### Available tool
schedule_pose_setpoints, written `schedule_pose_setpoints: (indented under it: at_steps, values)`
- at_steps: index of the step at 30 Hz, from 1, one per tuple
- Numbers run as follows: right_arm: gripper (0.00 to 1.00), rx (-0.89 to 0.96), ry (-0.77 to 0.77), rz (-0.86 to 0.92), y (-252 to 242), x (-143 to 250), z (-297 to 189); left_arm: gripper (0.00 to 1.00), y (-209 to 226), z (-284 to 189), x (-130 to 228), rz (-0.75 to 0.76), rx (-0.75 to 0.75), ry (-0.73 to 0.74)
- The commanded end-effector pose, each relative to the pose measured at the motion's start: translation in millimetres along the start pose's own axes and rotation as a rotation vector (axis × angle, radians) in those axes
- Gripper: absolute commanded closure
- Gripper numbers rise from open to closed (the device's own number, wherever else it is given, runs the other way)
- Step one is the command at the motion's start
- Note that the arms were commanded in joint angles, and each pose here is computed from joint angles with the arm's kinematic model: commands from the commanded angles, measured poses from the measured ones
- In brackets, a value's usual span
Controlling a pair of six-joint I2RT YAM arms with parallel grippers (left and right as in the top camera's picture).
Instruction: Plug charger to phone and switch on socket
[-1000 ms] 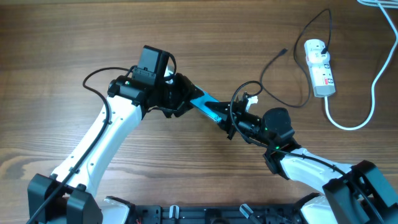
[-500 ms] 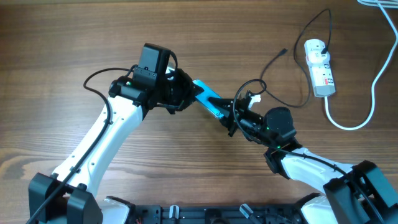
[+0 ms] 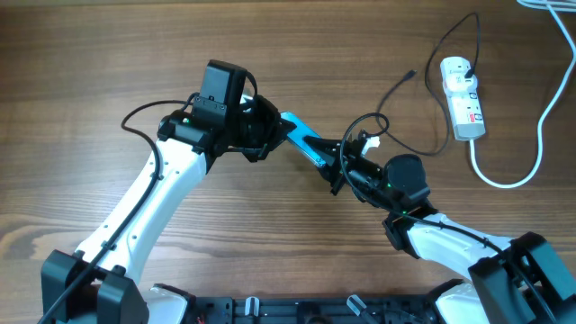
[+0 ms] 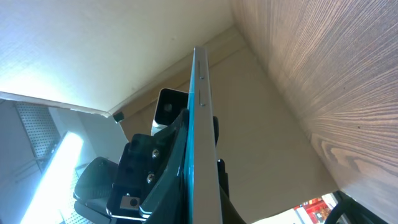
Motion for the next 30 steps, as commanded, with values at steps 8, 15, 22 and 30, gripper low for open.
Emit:
schedule_pose_setpoints:
  at_steps: [8,15,22,30]
  values:
    - [0.74,0.082,0.075,-0.022,-16,13,3,0.96,5,-6,-17,0.011,0.0,-0.026]
    - [0.59,0.258,-0.074,0.075,-62,-18,-5,0.96,15,-22,-45,0.097,-0.006,-0.077]
    - [0.55,0.309,-0.194,-0.393,-67,-49,-11,0.96,32,-35,-54,0.122,-0.027,-0.047]
    - [0.38,0.33,-0.172,-0.767,-59,-53,-13,0.96,24,-32,-43,0.221,0.03,0.042]
Point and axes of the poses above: each gripper's point midway between its finger pads, its own z axis out along the fingers, its own y axis along the line the jaws close on, x = y × z, the point moved 1 cm from there along -z, back along the fingers
